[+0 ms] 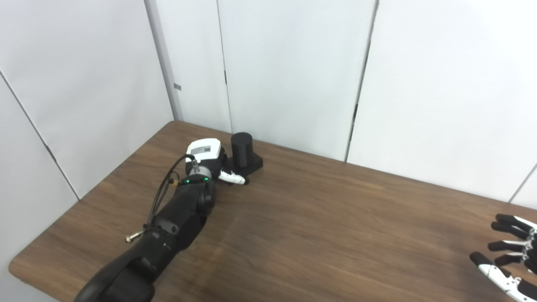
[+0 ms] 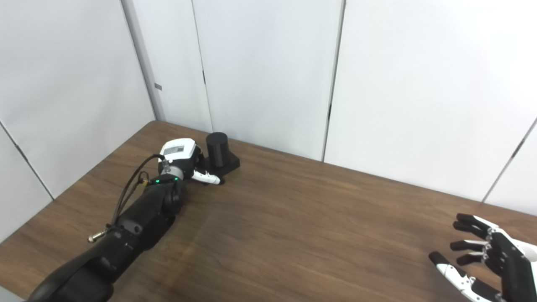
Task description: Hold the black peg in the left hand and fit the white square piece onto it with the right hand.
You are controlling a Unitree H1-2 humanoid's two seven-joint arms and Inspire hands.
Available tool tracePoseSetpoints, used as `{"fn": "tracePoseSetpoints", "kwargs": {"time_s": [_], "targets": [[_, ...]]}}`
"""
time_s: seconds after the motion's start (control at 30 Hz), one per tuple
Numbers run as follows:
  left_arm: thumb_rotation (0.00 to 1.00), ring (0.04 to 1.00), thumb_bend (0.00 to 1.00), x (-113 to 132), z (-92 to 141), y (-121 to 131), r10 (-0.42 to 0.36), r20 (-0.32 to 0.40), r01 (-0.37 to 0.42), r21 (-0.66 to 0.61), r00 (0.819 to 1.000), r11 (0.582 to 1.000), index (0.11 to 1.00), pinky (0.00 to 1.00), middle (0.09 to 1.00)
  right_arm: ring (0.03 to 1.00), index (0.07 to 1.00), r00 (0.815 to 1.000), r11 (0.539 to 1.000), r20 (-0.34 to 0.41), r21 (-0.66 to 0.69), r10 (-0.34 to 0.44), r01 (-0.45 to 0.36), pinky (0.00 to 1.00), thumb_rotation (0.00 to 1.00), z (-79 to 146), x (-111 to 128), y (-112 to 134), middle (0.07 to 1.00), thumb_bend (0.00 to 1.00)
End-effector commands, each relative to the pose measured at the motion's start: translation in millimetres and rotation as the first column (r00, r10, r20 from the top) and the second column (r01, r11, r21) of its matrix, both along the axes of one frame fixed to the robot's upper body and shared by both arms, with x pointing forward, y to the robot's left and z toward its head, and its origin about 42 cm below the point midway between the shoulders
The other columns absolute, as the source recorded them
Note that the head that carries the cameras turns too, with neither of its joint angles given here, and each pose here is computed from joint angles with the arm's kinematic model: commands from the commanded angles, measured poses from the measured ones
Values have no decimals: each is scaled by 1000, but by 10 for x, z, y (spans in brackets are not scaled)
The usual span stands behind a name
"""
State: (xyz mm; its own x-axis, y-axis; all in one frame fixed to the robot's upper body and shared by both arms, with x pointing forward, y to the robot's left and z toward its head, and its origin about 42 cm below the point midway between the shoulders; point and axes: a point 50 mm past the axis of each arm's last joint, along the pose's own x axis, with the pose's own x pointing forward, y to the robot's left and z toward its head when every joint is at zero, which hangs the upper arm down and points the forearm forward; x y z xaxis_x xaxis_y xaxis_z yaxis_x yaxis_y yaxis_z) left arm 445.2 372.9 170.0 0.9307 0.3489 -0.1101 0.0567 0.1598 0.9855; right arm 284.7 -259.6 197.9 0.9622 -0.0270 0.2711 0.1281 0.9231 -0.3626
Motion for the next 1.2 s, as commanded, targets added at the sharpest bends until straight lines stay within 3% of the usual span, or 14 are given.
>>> {"fn": "tracePoseSetpoints", "kwargs": {"time_s": [0.0, 0.07, 0.13, 0.27, 0.43, 0.57, 0.63, 0.83, 1.0, 1.17], "targets": [[218, 899, 838, 41, 60, 82, -10, 63, 10, 14, 998, 1000, 569, 776, 845, 551, 705, 997, 1000, 72, -9, 16, -15, 411, 0, 181, 21, 37, 694, 459], [99, 864, 587, 53, -1, 93, -25, 86, 25, 11, 996, 1000, 507, 756, 814, 554, 703, 997, 1000, 72, -11, 16, -16, 412, 0, 178, 28, 47, 694, 461], [74, 861, 538, 68, -52, 92, -43, 76, 43, 5, 996, 999, 494, 765, 818, 550, 700, 997, 1000, 73, -6, 20, -19, 408, 0, 178, 32, 61, 693, 456], [62, 854, 522, 77, -89, 72, -113, 64, 113, 4, 992, 994, 487, 775, 820, 540, 697, 996, 1000, 81, -2, 23, -23, 398, 0, 186, 32, 65, 690, 436], [59, 842, 523, 69, -124, 9, -201, 77, 202, -13, 977, 979, 487, 701, 805, 536, 697, 997, 1000, 81, -7, 19, -18, 393, 0, 207, 23, 73, 689, 418], [57, 868, 523, 43, -118, -64, -253, 84, 257, -41, 964, 965, 486, 744, 814, 538, 704, 997, 1000, 75, 0, 15, -15, 400, 0, 234, 12, 93, 694, 407], [56, 873, 523, 25, -115, -102, -308, 75, 312, -39, 948, 949, 486, 751, 822, 538, 704, 997, 1000, 76, -2, 14, -14, 399, 0, 241, 10, 99, 694, 404], [64, 867, 524, -98, -138, -268, -499, 55, 502, -50, 865, 864, 486, 773, 822, 547, 696, 996, 1000, 91, 1, 18, -18, 414, 0, 238, 24, 127, 696, 418], [62, 899, 523, -190, -164, -397, -652, 28, 638, -241, 758, 731, 488, 812, 861, 563, 710, 996, 1000, 86, 1, 18, -18, 434, 0, 211, 41, 146, 709, 423], [64, 907, 523, -274, -108, -596, -746, 7, 716, -287, 666, 636, 489, 801, 853, 620, 731, 996, 1000, 82, 18, 24, -25, 546, 0, 150, 62, 113, 728, 424]]}}
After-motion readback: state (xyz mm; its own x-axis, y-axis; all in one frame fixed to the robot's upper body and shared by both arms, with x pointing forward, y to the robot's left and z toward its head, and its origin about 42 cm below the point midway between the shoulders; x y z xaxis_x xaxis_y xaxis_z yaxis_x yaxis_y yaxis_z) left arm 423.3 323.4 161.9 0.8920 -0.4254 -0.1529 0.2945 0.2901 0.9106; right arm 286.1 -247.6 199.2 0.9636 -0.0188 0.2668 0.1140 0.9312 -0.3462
